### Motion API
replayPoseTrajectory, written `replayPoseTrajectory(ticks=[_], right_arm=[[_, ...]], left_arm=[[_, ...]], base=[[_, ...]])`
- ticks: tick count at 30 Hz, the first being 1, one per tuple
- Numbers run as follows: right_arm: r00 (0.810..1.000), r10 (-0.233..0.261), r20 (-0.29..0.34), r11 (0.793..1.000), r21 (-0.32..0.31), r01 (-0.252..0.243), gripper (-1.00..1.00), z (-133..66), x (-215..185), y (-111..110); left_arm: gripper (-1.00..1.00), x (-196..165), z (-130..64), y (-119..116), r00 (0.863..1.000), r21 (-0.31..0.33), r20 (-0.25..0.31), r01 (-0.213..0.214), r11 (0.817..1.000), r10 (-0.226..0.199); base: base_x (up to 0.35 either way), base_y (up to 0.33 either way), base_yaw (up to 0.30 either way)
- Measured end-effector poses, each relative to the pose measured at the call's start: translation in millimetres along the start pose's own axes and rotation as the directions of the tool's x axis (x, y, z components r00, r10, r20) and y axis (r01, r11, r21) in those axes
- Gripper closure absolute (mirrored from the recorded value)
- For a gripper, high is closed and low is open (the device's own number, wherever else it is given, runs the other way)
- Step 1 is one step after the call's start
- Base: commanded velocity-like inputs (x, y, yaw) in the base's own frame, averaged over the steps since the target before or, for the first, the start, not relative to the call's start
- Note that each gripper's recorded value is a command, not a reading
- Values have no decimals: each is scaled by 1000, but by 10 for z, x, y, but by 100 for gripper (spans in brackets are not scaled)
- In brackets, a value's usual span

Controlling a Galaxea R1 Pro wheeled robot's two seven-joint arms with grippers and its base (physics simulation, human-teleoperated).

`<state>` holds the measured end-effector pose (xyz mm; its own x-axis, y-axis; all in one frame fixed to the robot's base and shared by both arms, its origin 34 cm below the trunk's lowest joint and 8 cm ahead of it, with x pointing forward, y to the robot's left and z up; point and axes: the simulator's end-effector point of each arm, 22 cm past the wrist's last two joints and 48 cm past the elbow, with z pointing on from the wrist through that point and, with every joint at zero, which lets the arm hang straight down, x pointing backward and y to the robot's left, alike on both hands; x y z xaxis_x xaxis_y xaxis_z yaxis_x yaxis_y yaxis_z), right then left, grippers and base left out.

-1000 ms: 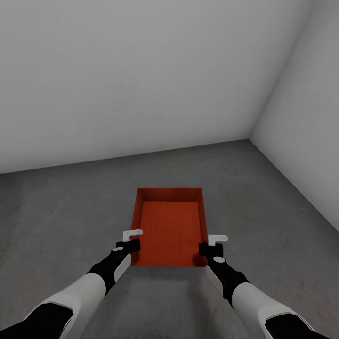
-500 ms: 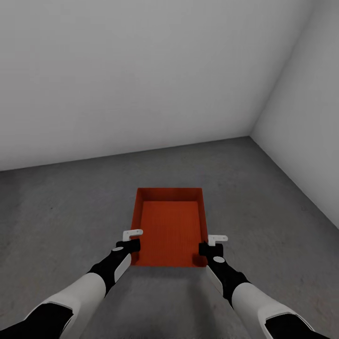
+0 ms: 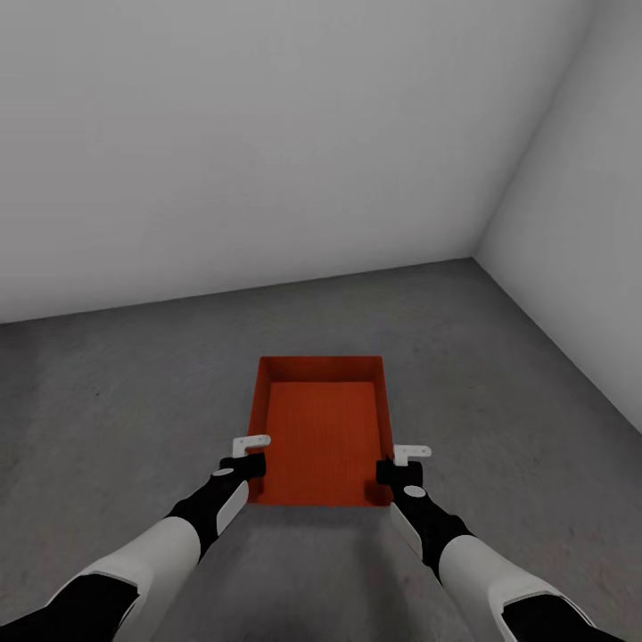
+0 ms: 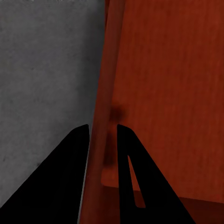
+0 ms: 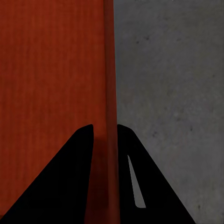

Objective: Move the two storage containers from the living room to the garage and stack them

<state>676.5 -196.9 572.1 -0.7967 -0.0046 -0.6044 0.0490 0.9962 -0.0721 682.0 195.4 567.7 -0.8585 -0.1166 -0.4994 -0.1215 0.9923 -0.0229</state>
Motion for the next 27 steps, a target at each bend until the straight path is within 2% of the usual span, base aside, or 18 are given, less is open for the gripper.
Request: replayPoseTrajectory(ticks=[21, 27], right_arm=[[1000, -2, -3, 1000, 0, 2, 100, -1, 8, 3], [1000, 2, 4, 1000, 1, -2, 100, -4, -9, -2]], left_arm=[[100, 12, 1, 4, 1000, 0, -3, 1, 1000, -1], [100, -16, -5, -3, 1000, 1, 4, -1, 1000, 1]], base=[[0, 0, 0], [288, 0, 0]])
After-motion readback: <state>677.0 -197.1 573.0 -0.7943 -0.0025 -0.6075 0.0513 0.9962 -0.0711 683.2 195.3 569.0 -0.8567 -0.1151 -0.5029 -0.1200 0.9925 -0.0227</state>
